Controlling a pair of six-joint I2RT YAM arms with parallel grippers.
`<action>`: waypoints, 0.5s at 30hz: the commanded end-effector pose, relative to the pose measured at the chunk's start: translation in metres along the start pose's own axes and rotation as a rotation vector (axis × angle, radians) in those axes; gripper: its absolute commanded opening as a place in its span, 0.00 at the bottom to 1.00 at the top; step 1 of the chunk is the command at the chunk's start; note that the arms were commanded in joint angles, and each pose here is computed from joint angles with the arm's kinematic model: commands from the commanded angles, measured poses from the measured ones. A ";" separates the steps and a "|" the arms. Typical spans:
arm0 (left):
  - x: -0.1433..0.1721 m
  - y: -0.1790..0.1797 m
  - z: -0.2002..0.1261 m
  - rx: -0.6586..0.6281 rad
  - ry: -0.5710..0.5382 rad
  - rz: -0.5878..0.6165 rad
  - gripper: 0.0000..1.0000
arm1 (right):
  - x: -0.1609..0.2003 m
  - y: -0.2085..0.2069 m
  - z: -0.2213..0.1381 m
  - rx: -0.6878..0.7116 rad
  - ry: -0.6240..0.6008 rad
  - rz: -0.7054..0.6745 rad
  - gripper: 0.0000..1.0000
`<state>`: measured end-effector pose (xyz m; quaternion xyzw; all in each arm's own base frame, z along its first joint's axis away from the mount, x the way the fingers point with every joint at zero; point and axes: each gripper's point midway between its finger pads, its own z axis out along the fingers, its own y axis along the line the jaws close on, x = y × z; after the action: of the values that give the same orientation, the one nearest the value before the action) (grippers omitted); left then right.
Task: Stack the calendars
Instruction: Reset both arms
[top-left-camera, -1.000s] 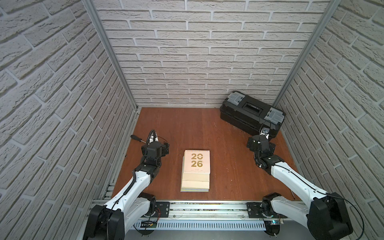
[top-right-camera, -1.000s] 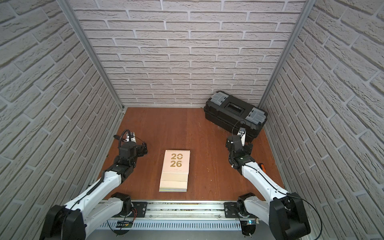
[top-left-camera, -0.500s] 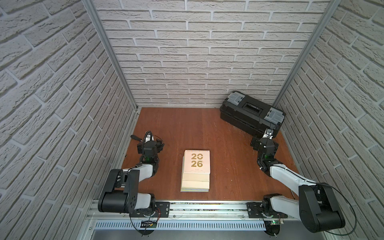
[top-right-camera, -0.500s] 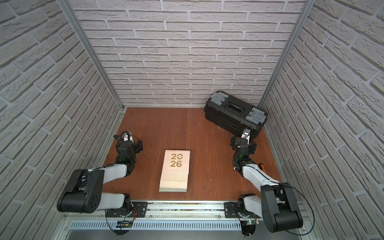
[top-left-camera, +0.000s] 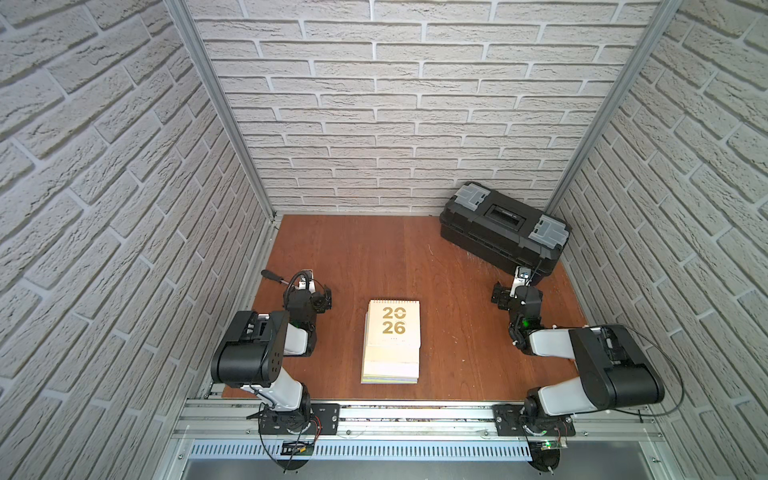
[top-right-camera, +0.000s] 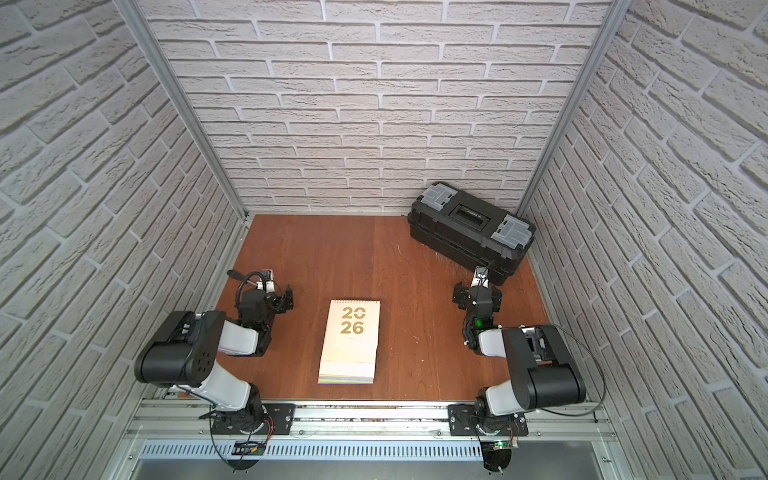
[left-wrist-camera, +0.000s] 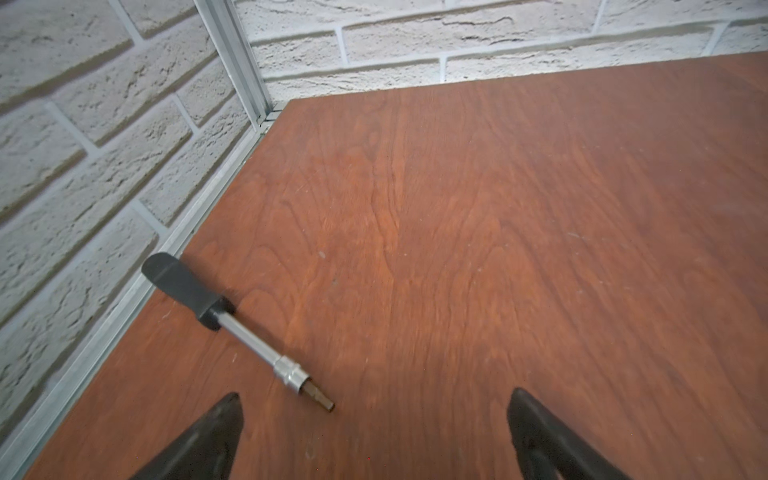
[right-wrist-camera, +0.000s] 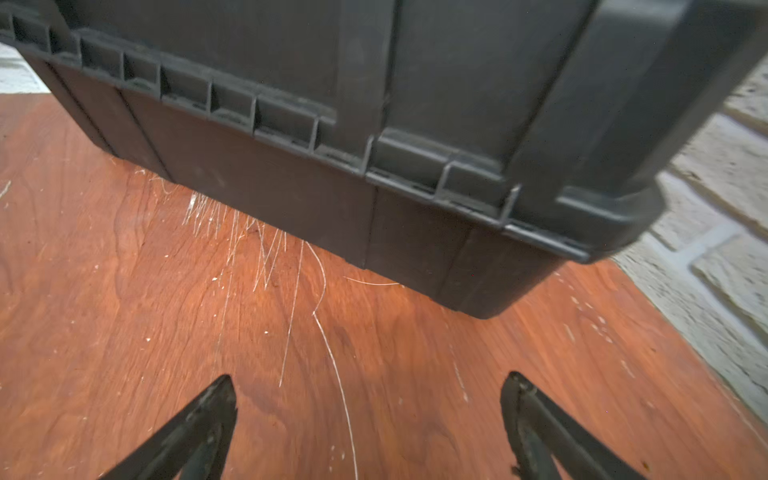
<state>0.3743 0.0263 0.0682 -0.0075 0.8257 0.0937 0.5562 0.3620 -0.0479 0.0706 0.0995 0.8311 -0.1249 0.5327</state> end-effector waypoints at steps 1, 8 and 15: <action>-0.027 0.010 0.014 0.029 -0.030 -0.065 0.98 | -0.036 0.005 0.003 -0.023 -0.095 0.018 0.99; -0.026 0.013 0.015 0.035 -0.027 -0.082 0.98 | -0.035 0.008 0.009 -0.006 -0.059 -0.002 0.99; -0.026 0.013 0.015 0.031 -0.029 -0.080 0.98 | -0.036 0.008 0.009 -0.006 -0.062 -0.004 0.99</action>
<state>0.3929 0.0412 0.0769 -0.0343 0.8309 0.0627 0.5518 0.3839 -0.0454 0.0891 0.0947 0.8235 -0.1232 0.5456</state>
